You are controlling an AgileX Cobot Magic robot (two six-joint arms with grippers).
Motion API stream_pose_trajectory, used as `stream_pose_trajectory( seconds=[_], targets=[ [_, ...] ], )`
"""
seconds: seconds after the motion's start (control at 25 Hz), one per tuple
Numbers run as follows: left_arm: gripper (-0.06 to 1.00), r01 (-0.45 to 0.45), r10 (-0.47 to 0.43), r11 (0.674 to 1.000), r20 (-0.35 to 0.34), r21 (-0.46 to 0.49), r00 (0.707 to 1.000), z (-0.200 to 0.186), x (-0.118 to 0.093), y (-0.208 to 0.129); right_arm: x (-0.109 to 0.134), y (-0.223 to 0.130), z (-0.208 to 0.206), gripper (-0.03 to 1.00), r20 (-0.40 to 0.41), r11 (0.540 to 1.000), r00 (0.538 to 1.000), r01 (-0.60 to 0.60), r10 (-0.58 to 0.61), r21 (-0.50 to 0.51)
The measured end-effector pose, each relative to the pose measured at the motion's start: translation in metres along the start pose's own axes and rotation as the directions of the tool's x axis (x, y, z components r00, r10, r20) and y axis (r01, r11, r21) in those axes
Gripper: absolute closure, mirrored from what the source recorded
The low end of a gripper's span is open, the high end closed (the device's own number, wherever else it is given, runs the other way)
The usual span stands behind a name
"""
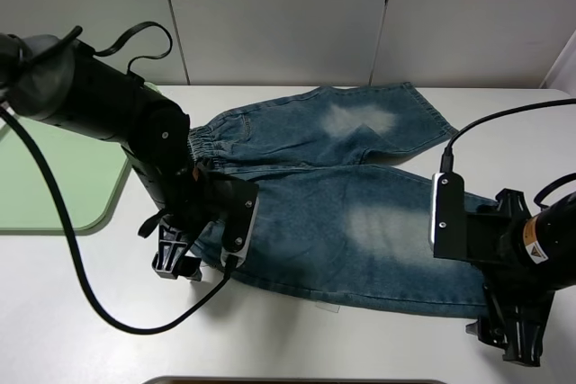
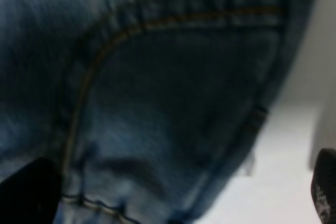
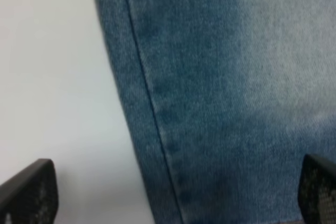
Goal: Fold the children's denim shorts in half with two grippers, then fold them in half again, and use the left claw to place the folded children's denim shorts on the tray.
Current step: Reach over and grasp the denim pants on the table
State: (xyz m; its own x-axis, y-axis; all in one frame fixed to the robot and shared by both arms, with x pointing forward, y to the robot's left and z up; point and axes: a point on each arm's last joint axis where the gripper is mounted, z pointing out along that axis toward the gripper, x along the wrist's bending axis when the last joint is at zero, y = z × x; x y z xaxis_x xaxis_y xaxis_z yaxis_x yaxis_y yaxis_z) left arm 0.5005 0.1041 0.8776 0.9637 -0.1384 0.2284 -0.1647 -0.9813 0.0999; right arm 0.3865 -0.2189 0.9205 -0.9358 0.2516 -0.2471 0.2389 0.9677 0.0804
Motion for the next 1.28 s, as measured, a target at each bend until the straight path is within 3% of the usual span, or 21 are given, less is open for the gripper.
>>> stream_pose_trajectory(
  seconds=[0.28, 1.04, 1.28],
  targets=[
    [-0.01, -0.025, 0.024, 1.000, 0.032, 0.017, 0.999, 0.010, -0.001, 0.000, -0.002, 0.004, 0.002, 0.27, 0.016, 0.999, 1.000, 0.009, -0.008, -0.033],
    [-0.01, -0.037, 0.037, 0.999, 0.042, 0.018, 0.998, 0.011, -0.001, 0.000, 0.009, 0.000, 0.045, 0.27, -0.124, 0.989, 0.987, 0.112, -0.101, 0.091],
    [-0.01, -0.036, 0.036, 0.999, 0.042, 0.017, 0.998, 0.011, -0.001, 0.000, 0.003, -0.004, 0.048, 0.27, -0.108, 0.995, 0.992, 0.067, -0.058, 0.079]
  ],
)
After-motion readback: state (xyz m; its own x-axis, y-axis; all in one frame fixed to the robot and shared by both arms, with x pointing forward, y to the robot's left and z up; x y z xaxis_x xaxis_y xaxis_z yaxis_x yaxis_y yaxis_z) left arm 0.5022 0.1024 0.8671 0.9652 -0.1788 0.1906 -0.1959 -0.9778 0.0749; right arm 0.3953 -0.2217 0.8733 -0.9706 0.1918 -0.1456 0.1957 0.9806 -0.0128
